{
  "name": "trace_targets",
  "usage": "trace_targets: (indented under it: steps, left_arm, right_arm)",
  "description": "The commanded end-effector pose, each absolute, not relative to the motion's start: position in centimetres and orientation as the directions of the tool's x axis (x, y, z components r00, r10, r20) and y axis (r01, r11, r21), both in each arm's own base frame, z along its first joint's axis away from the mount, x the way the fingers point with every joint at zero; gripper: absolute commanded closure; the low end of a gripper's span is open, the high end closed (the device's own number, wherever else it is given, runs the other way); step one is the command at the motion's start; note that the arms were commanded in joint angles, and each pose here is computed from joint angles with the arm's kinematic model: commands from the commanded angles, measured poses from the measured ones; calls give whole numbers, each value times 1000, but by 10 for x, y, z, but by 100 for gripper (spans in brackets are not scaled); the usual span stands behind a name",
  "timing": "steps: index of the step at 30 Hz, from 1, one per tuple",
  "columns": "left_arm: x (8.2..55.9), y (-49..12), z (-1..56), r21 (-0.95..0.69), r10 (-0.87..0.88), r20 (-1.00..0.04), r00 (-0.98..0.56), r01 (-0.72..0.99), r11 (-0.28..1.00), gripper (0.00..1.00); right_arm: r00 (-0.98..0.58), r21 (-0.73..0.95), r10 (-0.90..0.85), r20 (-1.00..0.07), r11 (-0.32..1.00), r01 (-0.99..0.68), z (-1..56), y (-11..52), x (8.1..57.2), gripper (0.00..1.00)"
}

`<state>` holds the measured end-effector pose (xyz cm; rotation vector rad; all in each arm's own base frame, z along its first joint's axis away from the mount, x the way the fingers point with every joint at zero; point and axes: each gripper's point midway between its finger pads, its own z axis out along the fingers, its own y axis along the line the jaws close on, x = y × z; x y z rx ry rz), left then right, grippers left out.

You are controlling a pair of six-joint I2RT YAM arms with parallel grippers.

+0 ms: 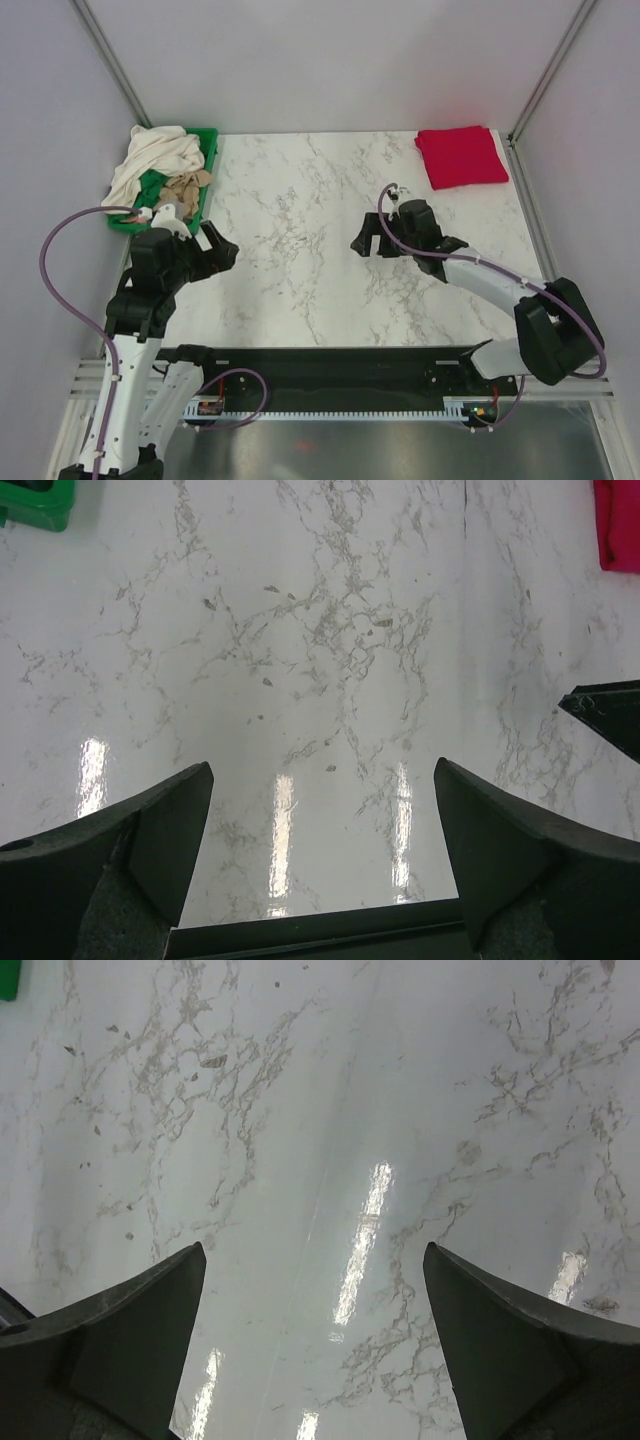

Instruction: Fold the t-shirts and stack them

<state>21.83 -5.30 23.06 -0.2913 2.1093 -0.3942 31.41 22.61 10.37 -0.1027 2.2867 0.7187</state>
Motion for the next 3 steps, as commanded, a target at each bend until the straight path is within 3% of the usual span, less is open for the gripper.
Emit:
trace_targets:
  steps: [1,3]
  left_arm:
    - [221,-53,237,-393,-358,-786,-504,-41,919,0]
    - [221,-51,238,-391,-361,-790,-496,-45,919,0]
  right_arm:
    - [-670,472,151,-727,818,-329,131,229,313,2]
    - [-651,449,127,-748,820,-356,135,227,308,2]
